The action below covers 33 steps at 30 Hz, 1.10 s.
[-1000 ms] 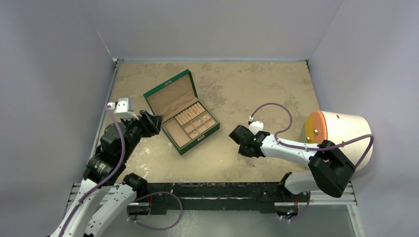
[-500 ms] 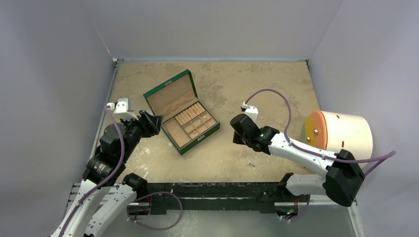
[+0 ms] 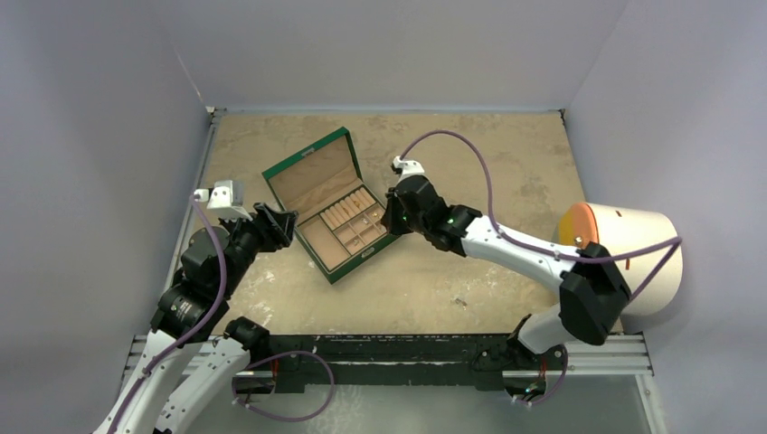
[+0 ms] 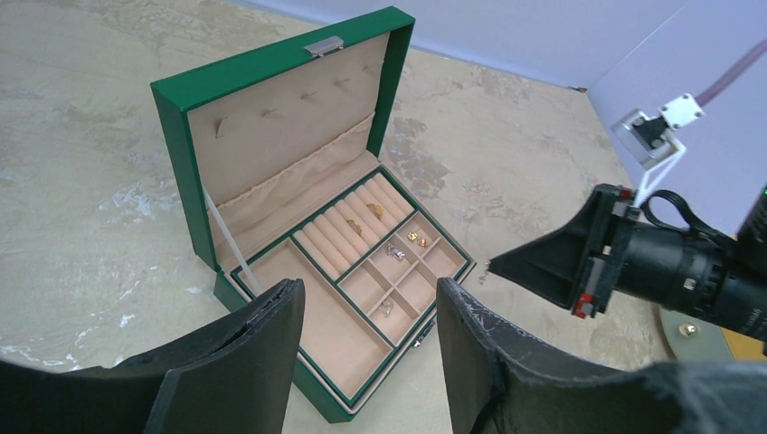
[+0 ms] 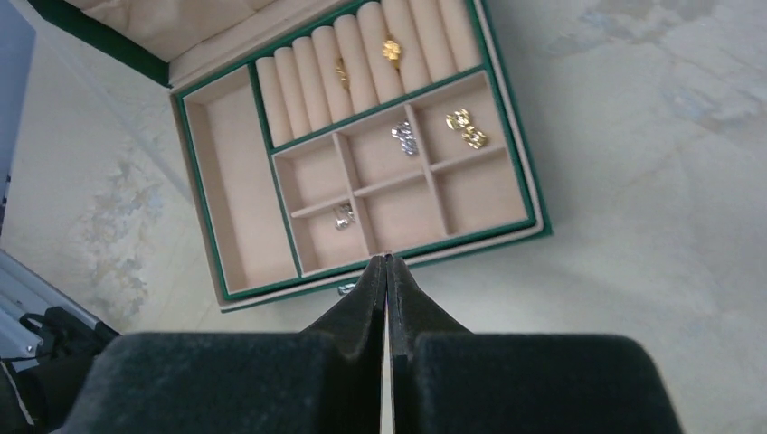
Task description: Organize the mixed jewelry
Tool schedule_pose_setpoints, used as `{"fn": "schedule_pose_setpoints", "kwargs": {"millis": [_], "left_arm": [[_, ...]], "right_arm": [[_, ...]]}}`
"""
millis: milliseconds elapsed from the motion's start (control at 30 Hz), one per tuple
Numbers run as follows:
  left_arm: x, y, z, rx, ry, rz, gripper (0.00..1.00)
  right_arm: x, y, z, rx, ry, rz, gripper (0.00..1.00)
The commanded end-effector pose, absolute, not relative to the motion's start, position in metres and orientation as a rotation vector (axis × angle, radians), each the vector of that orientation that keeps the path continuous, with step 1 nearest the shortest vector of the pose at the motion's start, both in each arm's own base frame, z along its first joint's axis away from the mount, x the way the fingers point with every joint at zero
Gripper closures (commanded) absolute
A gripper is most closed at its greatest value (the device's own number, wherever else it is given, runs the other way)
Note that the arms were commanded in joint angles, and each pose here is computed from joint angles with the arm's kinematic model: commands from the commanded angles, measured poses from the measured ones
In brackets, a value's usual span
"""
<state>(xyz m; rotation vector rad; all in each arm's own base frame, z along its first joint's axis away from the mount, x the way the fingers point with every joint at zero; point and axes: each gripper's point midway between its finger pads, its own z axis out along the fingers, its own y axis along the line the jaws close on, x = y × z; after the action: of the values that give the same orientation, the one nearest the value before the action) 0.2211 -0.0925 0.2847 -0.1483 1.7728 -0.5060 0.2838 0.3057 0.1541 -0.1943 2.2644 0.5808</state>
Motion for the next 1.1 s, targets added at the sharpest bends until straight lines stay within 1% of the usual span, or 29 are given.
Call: {"fn": "schedule_pose_setpoints", "kwargs": {"millis": [0, 333, 767, 800, 900, 1067], "left_arm": [[0.223, -0.089, 0.296, -0.154, 1.728, -0.501, 0.45], [0.221, -0.088, 0.298, -0.156, 1.717, -0.504, 0.45], [0.220, -0.087, 0.299, -0.157, 1.712, -0.504, 0.45], [0.220, -0.087, 0.300, -0.158, 1.711, -0.504, 0.45], [0.220, -0.087, 0.299, -0.157, 1.713, -0.504, 0.45], [0.221, -0.087, 0.299, -0.158, 1.714, -0.503, 0.45]], "right_arm": [[0.288, 0.352, 0.178, -0.318, 2.185, 0.743, 1.00], [0.282, 0.397, 0.147, -0.410, 2.239, 0.799, 1.00], [0.274, 0.404, 0.109, -0.419, 2.323, 0.766, 1.00], [0.274, 0.404, 0.108, -0.417, 2.326, 0.764, 0.99], [0.276, 0.402, 0.108, -0.408, 2.328, 0.750, 0.91], [0.278, 0.399, 0.115, -0.391, 2.314, 0.730, 0.81]]}}
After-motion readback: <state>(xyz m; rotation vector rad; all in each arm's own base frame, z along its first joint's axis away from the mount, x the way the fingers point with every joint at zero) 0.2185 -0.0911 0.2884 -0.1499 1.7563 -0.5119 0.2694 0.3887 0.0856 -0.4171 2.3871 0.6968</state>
